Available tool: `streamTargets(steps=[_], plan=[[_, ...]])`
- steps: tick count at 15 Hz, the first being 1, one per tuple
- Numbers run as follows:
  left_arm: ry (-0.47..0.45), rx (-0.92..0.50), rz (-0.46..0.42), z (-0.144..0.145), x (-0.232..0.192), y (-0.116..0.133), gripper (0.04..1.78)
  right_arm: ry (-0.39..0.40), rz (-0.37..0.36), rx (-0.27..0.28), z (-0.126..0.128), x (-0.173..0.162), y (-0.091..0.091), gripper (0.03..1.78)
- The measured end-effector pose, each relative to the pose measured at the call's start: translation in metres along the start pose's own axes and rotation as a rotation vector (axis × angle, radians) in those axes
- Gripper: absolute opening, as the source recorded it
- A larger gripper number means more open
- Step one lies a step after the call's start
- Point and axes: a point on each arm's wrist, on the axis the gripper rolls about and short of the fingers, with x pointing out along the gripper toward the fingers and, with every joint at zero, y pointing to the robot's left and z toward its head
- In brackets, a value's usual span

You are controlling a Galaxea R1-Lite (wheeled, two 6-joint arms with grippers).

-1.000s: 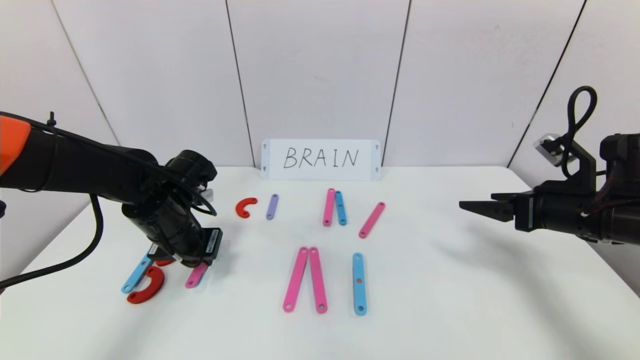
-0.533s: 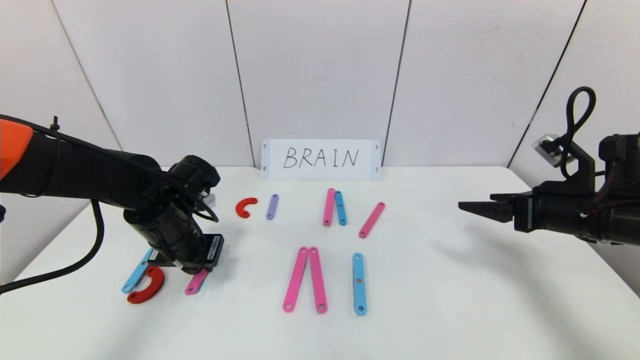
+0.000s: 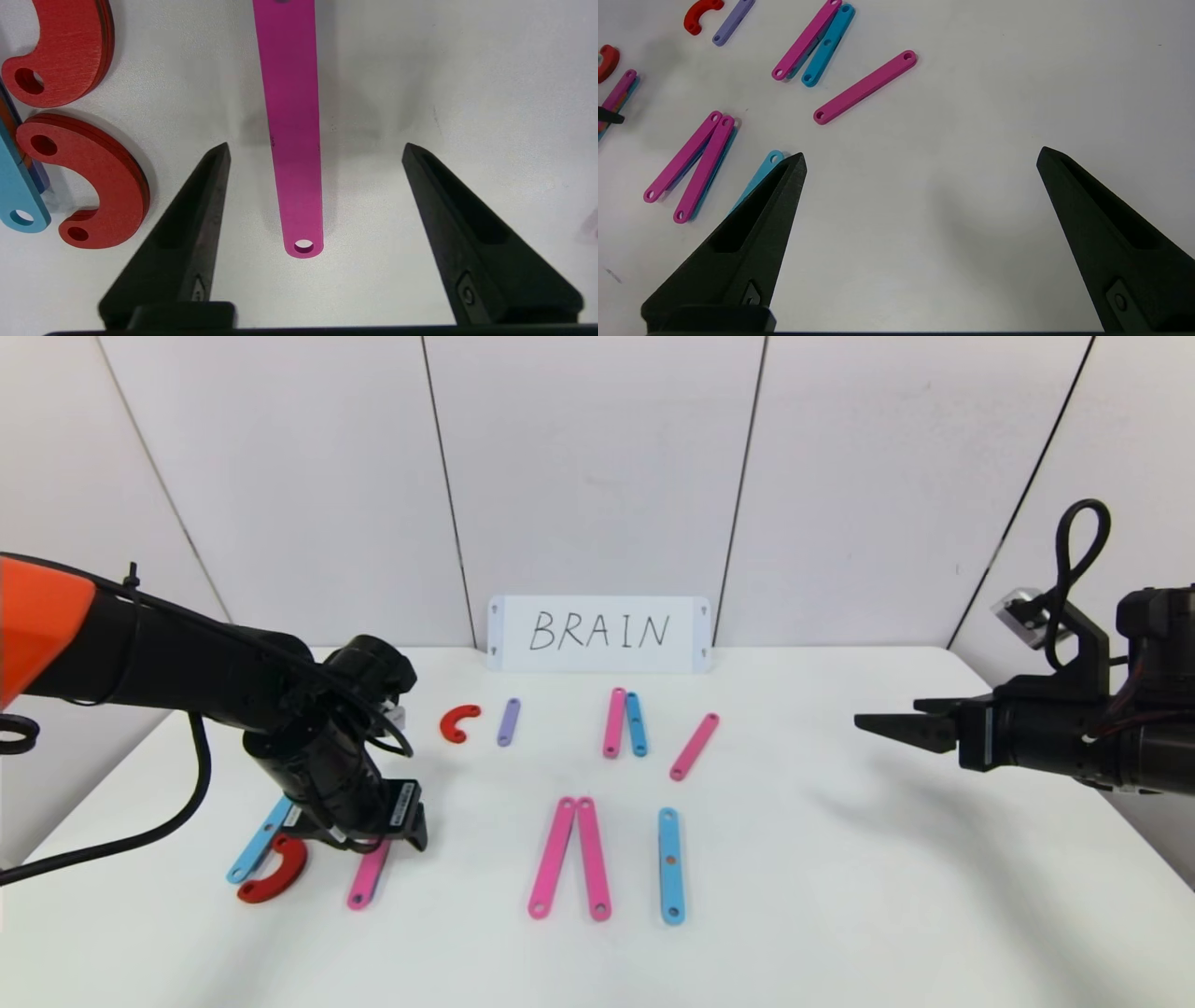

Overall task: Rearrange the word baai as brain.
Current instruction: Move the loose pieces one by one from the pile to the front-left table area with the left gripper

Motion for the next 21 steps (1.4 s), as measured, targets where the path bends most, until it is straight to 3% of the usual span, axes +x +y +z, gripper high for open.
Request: streamTargets(steps=[3,5,12,16,21], plan=[[-0.003,0.004,-0.008,0.000,0.000,-0.002,1.67,0.000,0.000,0.000,0.000,0.000,0.000,1.73],[-0.029,0.003,-0.044,0.003,0.000,-0.004,1.74,0.000,0.000,0.000,0.000,0.000,0.000,1.73],[-0.049,0.001,-0.158,0.005,0.000,-0.007,1.74,-0.001,0.000,0.000,0.000,0.000,0.000,1.73],[-0.074,0.004,-0.165,0.006,-0.004,-0.007,1.74,0.001,0.000,0.000,0.000,0.000,0.000,1.73],[-0.231,0.005,-0.083,0.029,-0.016,-0.010,1.74,0.000,0.001,-0.001,0.000,0.000,0.000,1.73]])
